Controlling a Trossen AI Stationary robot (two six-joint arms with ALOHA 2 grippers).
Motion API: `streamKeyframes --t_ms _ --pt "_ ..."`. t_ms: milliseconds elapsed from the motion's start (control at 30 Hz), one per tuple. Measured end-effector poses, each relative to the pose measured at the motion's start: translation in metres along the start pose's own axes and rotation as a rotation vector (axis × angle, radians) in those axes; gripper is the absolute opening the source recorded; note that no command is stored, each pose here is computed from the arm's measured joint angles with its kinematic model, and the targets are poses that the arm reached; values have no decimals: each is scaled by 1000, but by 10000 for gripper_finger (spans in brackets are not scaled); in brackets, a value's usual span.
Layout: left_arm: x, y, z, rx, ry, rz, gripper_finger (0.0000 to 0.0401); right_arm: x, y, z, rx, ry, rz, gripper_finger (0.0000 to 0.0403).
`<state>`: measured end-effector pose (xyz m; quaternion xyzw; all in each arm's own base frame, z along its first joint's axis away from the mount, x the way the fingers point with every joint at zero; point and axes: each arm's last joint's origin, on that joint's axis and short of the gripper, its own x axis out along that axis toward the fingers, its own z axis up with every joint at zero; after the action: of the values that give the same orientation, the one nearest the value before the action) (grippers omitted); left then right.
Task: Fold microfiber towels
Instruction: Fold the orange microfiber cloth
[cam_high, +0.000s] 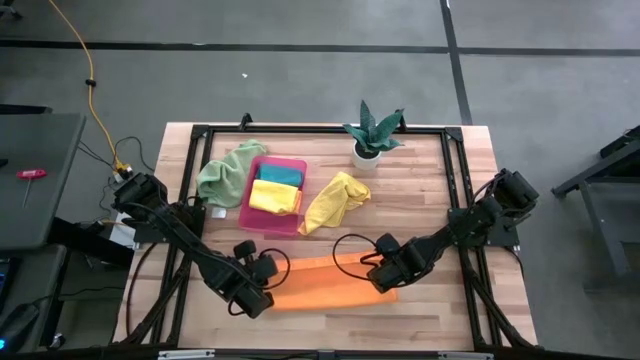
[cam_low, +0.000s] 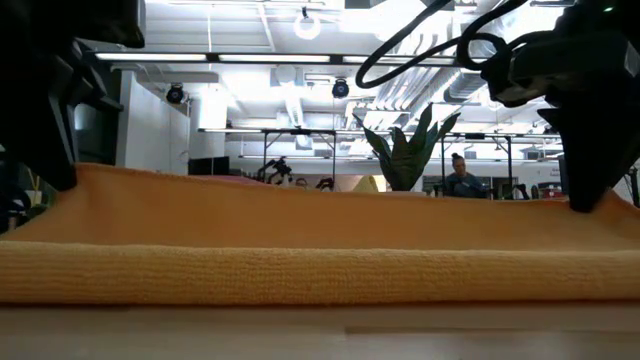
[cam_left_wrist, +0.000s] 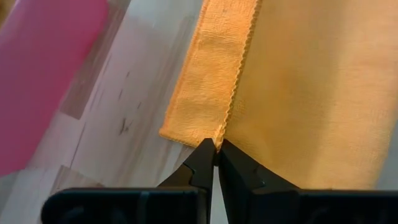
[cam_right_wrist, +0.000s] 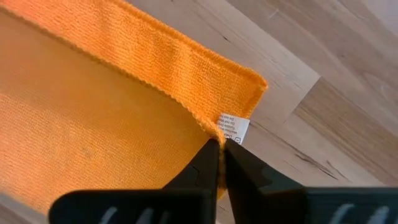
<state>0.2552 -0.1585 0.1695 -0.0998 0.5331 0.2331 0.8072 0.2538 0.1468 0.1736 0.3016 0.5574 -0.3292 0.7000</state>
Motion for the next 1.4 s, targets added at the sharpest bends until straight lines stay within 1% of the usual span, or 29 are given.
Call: streamKeyframes --t_ms 100,233,433,600,667,800,933,1033,1133,1233,1333,1400 --pt "0 2 -1 -14 2 26 24 0 0 0 -1 -5 -4 43" --pt "0 7 -1 -61 19 63 50 0 -2 0 -5 -9 -25 91" --pt "2 12 0 -59 47 97 103 -3 -10 0 -24 -9 -88 157" --pt "-1 19 2 -14 115 88 146 -19 -19 3 -38 -39 -90 192" --pt "-10 24 3 6 117 80 159 -27 -24 4 -69 -42 -78 200" --pt "-29 28 5 2 50 34 176 -39 -30 4 -108 -44 -59 204" --pt "-51 26 1 10 -126 -9 179 -43 -27 -4 -201 -66 -10 204" --pt "-61 15 -4 8 -265 -52 175 -44 -23 -10 -273 -86 29 204" --pt "-67 4 -14 19 -346 -93 170 -32 -21 -16 -306 -92 88 204" --pt "-66 -5 -23 -10 -359 -138 165 -16 -24 -22 -354 -92 142 204" --pt "-65 -12 -31 -81 -387 -217 162 -7 -27 -25 -435 -107 167 204" --pt "-61 -12 -37 -119 -394 -247 161 -6 -26 -24 -493 -134 174 204"
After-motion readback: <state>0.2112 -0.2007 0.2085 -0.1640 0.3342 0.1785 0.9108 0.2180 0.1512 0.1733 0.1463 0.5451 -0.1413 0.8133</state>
